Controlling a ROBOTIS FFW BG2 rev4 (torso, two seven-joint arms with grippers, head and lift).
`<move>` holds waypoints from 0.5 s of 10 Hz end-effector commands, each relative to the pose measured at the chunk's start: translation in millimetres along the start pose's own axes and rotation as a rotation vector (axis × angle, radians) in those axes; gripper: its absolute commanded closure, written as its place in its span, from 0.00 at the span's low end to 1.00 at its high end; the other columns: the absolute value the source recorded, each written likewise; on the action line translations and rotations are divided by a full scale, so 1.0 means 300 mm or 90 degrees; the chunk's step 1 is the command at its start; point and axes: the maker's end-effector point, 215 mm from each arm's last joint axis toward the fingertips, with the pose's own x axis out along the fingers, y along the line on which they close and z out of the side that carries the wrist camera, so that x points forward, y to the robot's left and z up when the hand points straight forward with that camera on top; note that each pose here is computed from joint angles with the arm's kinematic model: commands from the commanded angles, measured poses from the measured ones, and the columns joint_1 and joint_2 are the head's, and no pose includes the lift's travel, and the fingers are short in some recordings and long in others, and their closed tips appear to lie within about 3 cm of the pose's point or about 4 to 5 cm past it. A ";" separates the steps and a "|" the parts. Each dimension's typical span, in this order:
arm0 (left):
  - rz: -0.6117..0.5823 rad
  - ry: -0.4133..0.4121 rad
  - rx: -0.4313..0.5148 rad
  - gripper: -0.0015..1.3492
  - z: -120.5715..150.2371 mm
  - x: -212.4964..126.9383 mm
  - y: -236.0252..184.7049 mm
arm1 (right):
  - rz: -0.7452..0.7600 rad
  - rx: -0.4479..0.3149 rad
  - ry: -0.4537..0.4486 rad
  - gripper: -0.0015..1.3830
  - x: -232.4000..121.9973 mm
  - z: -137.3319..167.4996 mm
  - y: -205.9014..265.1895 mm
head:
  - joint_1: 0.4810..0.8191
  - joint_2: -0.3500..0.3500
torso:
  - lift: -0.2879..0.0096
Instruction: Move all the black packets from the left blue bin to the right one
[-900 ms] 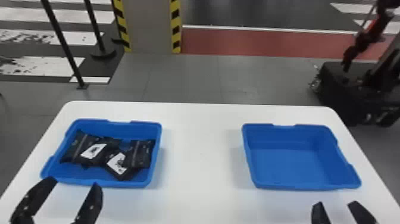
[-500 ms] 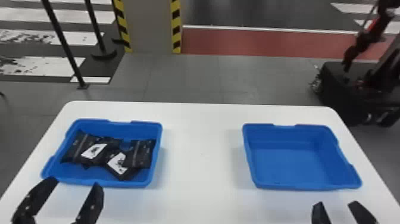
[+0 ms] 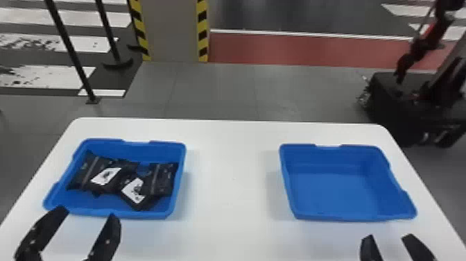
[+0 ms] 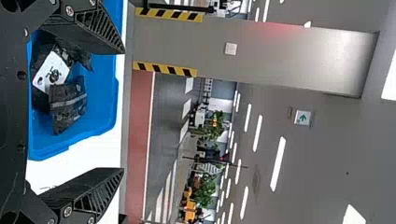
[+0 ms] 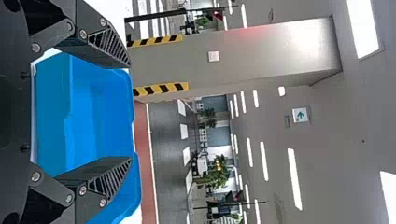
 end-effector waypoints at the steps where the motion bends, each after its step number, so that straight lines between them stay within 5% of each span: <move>1: 0.002 0.000 0.010 0.10 0.006 0.014 0.016 | 0.001 0.003 -0.001 0.25 0.003 0.000 0.005 | 0.63 0.44 | 0.60; 5: 0.026 0.072 0.044 0.11 -0.062 0.079 0.143 | 0.002 0.007 -0.003 0.25 0.010 -0.005 0.006 | 0.63 0.51 | 0.60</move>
